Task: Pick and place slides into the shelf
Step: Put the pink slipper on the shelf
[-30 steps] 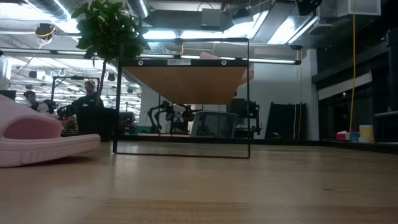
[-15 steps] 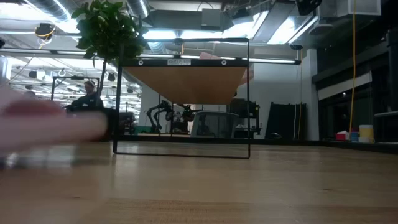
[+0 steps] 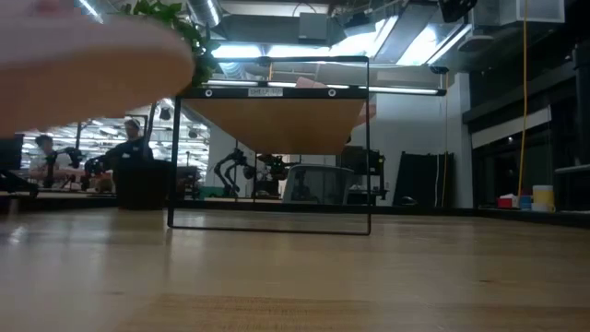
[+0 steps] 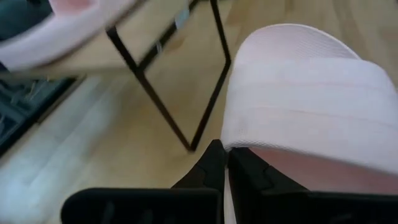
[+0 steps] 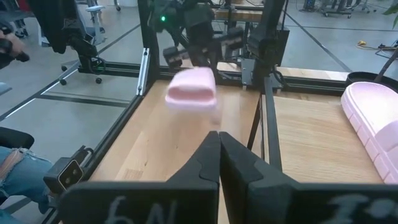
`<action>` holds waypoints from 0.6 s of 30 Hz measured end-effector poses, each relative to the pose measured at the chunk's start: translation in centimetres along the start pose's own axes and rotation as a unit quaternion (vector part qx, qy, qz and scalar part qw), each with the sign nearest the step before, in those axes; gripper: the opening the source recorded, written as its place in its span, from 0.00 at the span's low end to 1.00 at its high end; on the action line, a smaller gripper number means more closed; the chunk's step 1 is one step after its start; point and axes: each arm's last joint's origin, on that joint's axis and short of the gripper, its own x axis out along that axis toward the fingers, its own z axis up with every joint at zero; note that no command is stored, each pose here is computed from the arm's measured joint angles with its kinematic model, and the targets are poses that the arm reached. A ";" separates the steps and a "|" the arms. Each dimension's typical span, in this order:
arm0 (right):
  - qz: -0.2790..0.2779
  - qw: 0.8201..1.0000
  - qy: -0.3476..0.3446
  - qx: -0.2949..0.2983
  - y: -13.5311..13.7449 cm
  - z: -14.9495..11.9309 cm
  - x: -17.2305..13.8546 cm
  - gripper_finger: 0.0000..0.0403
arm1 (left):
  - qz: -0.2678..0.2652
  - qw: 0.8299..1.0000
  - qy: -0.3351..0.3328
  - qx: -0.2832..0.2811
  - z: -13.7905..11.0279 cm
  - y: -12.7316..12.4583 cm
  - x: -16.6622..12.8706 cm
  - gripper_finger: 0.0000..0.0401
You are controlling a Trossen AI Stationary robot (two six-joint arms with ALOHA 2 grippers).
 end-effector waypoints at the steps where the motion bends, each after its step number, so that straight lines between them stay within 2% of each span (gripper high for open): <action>1: 0.000 1.000 0.000 0.000 0.0 0.0 0.0 0.01 | 0.000 1.000 -0.009 -0.001 0.3 0.1 -0.1 0.00; 9: 0.000 1.000 0.000 -0.001 0.0 0.0 0.0 0.01 | -0.002 0.999 -0.046 0.017 3.7 1.8 0.0 0.00; 14: 0.000 1.000 0.000 -0.002 0.0 0.0 0.0 0.01 | -0.015 0.995 -0.085 0.051 6.5 2.4 -0.1 0.00; 18: 0.000 1.000 0.000 -0.002 0.0 0.0 0.0 0.01 | -0.010 0.993 -0.097 0.069 8.4 3.8 0.3 0.00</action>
